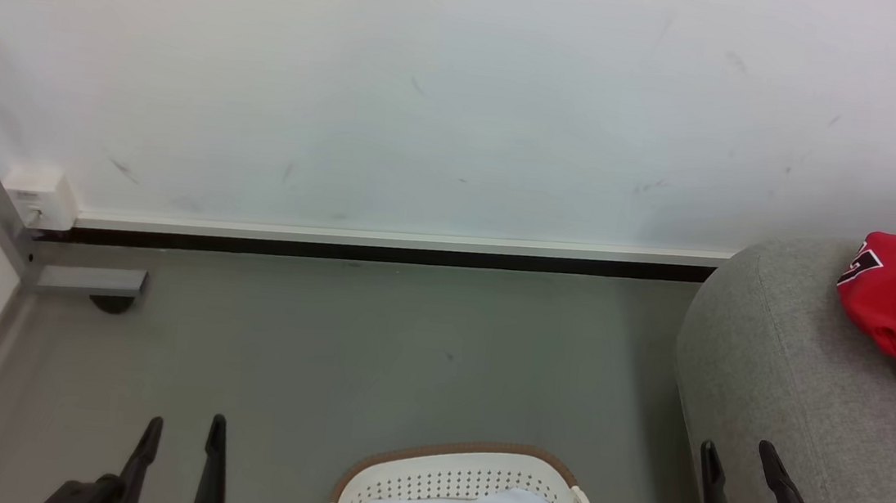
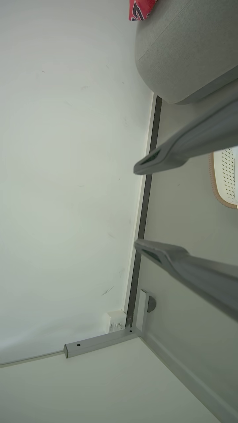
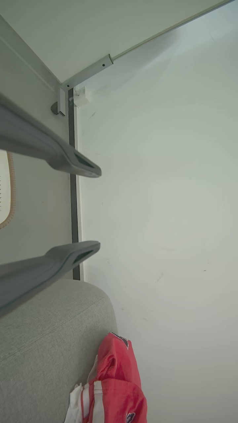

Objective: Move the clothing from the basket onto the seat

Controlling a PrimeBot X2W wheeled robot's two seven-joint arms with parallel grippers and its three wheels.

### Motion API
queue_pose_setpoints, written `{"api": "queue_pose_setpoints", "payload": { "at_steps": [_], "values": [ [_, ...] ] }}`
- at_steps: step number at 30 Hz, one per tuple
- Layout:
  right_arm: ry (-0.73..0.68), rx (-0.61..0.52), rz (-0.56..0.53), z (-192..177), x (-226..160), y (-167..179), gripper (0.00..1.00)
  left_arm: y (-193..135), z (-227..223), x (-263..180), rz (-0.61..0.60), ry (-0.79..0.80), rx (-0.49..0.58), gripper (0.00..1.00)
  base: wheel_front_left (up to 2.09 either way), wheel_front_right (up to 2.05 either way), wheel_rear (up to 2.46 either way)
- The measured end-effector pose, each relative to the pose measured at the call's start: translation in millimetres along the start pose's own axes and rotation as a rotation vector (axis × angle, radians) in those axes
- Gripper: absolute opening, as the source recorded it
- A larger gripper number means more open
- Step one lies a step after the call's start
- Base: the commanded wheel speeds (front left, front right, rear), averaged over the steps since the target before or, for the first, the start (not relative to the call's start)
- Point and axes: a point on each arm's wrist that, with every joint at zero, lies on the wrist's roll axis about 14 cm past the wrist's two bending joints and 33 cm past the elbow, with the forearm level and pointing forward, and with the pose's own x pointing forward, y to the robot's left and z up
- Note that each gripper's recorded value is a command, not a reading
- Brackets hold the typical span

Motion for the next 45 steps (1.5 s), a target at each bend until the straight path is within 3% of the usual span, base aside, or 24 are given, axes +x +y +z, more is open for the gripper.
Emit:
{"api": "queue_pose_setpoints", "payload": {
  "at_steps": [2,3,10,26,45],
  "values": [
    [0.000,0.000,0.000,0,0,0,1.00,0,0,0,0.000,0.000,-0.005,1.00,0.00,0.00,0.00],
    [-0.001,0.000,0.000,0,0,0,0.00,0,2,0,0.001,-0.005,-0.007,0.00,0.00,0.00,0.00],
    [0.065,0.049,-0.031,-21,-11,-4,0.00,6,-19,-7,0.029,0.069,-0.046,0.00,0.00,0.00,0.00],
    [0.071,0.298,-0.123,-19,-6,-23,0.00,17,-22,-6,0.101,0.099,-0.340,0.00,0.00,0.00,0.00],
    [0.059,0.542,-0.177,-15,2,-35,0.00,24,-20,-1,0.140,0.106,-0.617,0.00,0.00,0.00,0.00]
  ]
}}
